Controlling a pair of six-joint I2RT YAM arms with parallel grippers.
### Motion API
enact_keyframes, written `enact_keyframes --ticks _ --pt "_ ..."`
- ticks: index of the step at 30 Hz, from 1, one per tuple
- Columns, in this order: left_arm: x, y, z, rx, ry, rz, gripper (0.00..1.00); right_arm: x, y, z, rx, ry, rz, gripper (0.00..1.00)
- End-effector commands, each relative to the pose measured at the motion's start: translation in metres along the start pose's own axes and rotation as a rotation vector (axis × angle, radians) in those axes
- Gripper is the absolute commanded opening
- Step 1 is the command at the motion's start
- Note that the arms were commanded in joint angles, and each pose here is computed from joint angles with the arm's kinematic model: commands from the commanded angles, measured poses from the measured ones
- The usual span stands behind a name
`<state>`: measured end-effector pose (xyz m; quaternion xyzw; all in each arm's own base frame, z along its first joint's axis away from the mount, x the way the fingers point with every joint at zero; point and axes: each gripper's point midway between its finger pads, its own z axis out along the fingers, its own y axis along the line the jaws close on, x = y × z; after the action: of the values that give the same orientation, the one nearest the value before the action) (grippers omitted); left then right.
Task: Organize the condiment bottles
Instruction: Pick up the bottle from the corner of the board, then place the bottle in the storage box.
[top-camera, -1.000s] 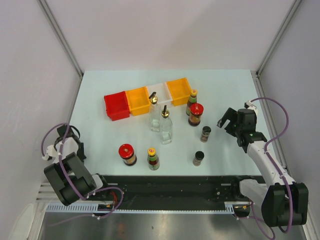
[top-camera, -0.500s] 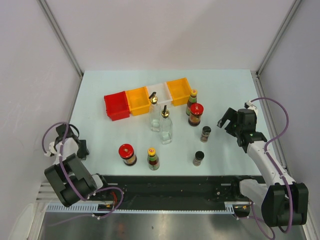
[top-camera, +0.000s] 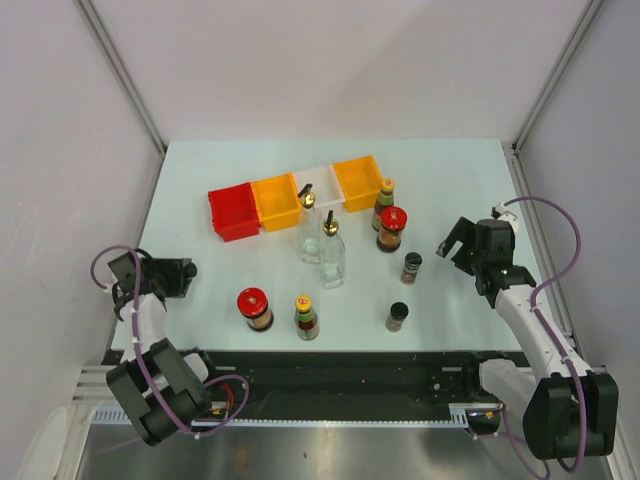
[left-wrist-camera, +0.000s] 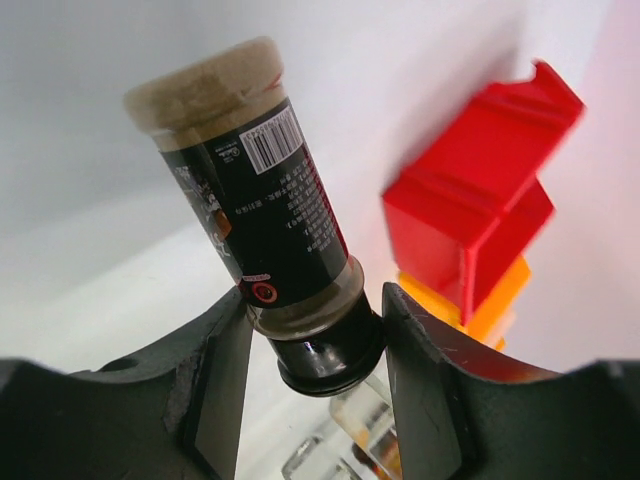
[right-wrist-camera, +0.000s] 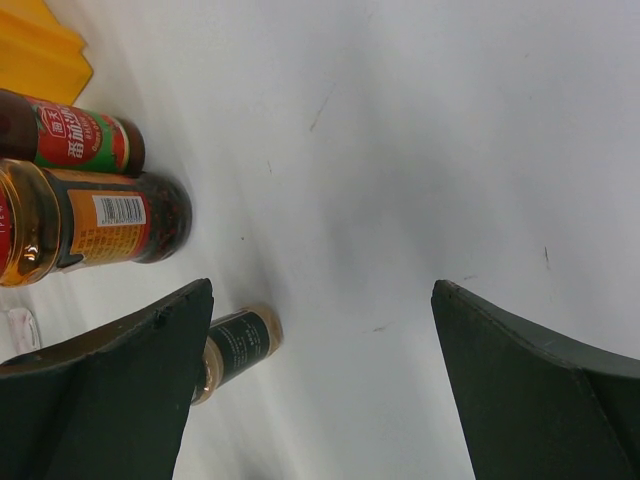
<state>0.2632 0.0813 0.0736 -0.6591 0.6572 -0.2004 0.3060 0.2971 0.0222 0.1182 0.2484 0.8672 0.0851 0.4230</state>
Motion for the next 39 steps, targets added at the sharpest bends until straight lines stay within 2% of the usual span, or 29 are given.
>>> enact_keyframes --ticks 1,10,15,21,27,32,37,39 --pt "0.014 -0.053 -0.015 0.234 0.107 0.034 0.0 -0.021 0.008 -0.008 -0.014 -0.059 -0.002 0.96" --pt "0.052 -0.104 -0.037 0.354 0.221 0.209 0.0 -0.025 0.027 -0.017 -0.119 -0.07 -0.031 0.96" --pt "0.077 -0.117 -0.052 0.415 0.315 0.218 0.0 -0.02 0.064 -0.034 -0.31 -0.057 -0.117 0.96" --pt "0.103 -0.124 -0.07 0.45 0.413 0.168 0.0 -0.015 0.142 -0.101 -0.641 -0.119 -0.345 0.98" --pt "0.113 -0.141 -0.097 0.493 0.413 0.179 0.0 -0.007 0.203 -0.177 -0.938 -0.162 -0.44 0.99" --pt "0.116 -0.145 -0.123 0.535 0.393 0.177 0.0 0.003 0.239 -0.23 -1.093 -0.208 -0.492 0.99" --pt "0.124 -0.143 -0.136 0.55 0.427 0.185 0.0 0.048 0.281 -0.273 -1.235 -0.177 -0.557 1.0" --pt "0.128 -0.144 -0.143 0.565 0.442 0.188 0.0 0.052 0.301 -0.288 -1.283 -0.22 -0.552 1.0"
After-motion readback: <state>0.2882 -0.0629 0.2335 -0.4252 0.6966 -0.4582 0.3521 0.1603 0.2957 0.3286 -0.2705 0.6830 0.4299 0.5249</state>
